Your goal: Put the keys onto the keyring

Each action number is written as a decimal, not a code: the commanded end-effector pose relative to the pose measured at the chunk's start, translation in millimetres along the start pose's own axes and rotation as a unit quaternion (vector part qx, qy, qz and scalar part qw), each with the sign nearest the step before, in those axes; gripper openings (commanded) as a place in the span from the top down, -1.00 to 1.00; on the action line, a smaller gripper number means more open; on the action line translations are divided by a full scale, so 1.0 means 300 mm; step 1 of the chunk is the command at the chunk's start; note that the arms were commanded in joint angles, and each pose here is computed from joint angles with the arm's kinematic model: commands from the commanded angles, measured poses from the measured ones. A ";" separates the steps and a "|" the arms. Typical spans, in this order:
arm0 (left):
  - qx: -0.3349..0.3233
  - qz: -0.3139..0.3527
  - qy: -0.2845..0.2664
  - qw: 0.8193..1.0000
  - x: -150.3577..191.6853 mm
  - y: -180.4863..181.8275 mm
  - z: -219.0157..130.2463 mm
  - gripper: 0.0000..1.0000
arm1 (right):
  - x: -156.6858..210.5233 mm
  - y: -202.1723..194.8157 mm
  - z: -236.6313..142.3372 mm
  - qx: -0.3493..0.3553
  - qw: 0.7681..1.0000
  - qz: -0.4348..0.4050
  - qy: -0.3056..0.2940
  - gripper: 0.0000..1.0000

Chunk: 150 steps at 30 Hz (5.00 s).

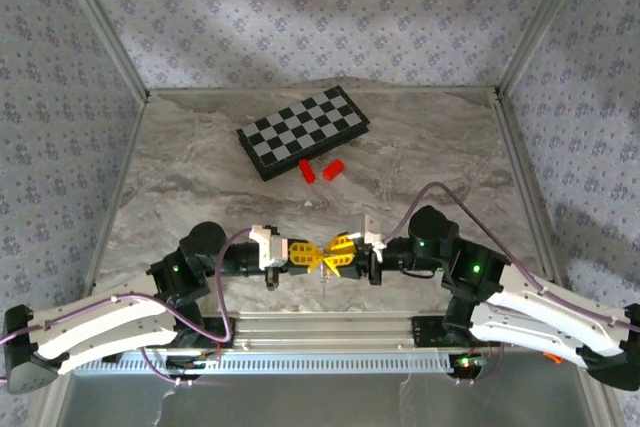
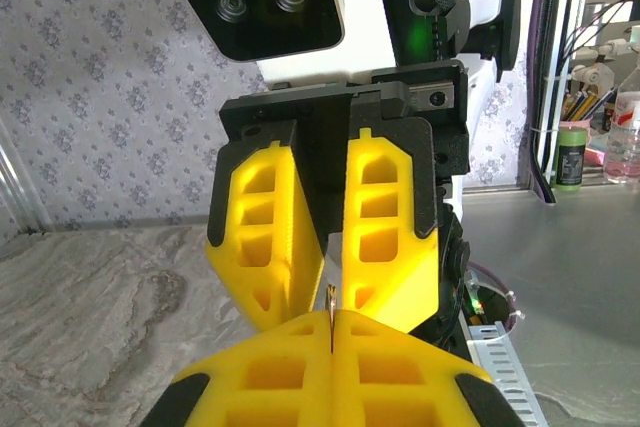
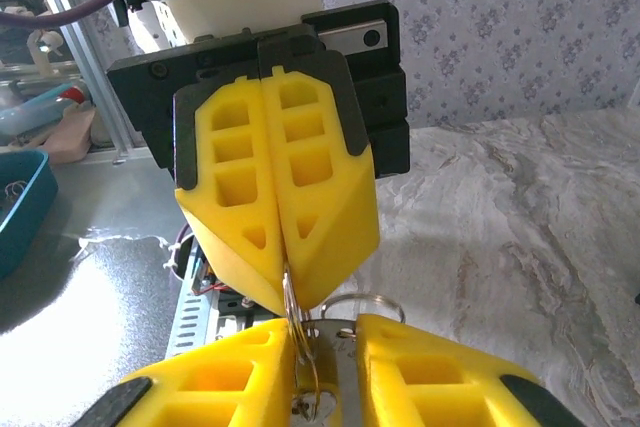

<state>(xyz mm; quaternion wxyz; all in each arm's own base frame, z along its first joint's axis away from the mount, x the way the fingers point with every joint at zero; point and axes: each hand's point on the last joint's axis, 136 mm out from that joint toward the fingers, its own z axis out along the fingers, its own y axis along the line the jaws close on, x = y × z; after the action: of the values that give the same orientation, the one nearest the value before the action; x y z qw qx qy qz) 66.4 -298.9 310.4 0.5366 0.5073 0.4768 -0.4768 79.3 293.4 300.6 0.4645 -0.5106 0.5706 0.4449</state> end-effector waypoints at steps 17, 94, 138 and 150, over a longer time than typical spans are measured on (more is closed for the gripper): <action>-0.053 0.014 0.119 0.991 0.071 0.058 -0.039 0.59 | 0.073 -0.031 -0.014 0.050 0.992 -0.026 0.113 1.00; -0.057 0.034 0.084 0.994 0.061 0.067 -0.015 0.66 | 0.055 -0.075 0.009 0.087 0.981 -0.060 0.162 1.00; -0.032 0.023 -0.003 0.999 -0.036 0.032 -0.010 1.00 | -0.031 -0.028 -0.001 0.051 0.994 -0.061 0.081 1.00; -0.075 0.047 0.116 0.989 0.092 0.096 -0.011 0.77 | 0.036 -0.058 0.011 0.079 0.976 -0.088 0.181 1.00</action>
<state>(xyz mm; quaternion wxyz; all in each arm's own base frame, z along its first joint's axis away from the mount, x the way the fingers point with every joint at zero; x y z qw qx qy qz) 91.8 -296.3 286.7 0.5335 0.5325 0.5383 -0.3769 94.6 297.1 279.4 0.4230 -0.5863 0.6338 0.2751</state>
